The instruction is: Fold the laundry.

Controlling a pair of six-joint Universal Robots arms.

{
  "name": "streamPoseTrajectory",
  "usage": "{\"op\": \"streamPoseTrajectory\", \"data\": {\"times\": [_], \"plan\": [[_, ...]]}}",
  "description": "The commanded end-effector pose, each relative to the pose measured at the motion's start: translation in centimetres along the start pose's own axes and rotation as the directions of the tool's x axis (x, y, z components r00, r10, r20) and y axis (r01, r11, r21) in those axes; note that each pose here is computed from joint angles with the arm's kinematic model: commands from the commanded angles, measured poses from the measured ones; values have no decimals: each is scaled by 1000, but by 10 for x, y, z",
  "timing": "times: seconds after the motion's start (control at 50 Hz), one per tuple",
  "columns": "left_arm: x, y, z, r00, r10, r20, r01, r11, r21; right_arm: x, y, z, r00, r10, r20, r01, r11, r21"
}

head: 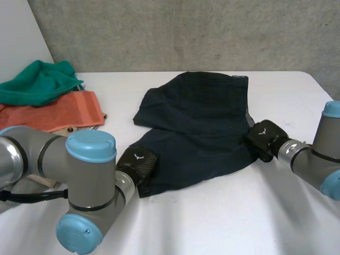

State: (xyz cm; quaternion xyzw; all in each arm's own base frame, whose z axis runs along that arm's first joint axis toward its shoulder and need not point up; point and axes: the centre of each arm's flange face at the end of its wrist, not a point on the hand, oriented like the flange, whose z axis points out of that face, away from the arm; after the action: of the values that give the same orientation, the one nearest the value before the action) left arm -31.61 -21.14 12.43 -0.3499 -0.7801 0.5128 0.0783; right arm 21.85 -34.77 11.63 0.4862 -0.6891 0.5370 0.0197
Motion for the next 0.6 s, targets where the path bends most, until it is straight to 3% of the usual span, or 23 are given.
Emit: {"op": "streamPoseTrajectory", "data": {"times": [0.02,0.18,0.26,0.42,0.6], "plan": [[1,4,3,997,79,-1,-79,997,-8,7,-11,-12,999,44,-18,-44,999,6],[-8,-19,-9,995,91,38,-92,995,33,15,-29,-39,996,85,-15,-86,996,-20],[-18,-52,-49,991,122,60,-127,989,71,23,-47,-69,994,106,-7,-106,991,-86],[-34,-100,-135,974,205,95,-216,967,138,40,-98,-138,998,48,-41,-51,996,-77],[-32,-100,-191,954,295,58,-300,948,108,28,-125,-205,997,-68,27,71,991,-112]]}}
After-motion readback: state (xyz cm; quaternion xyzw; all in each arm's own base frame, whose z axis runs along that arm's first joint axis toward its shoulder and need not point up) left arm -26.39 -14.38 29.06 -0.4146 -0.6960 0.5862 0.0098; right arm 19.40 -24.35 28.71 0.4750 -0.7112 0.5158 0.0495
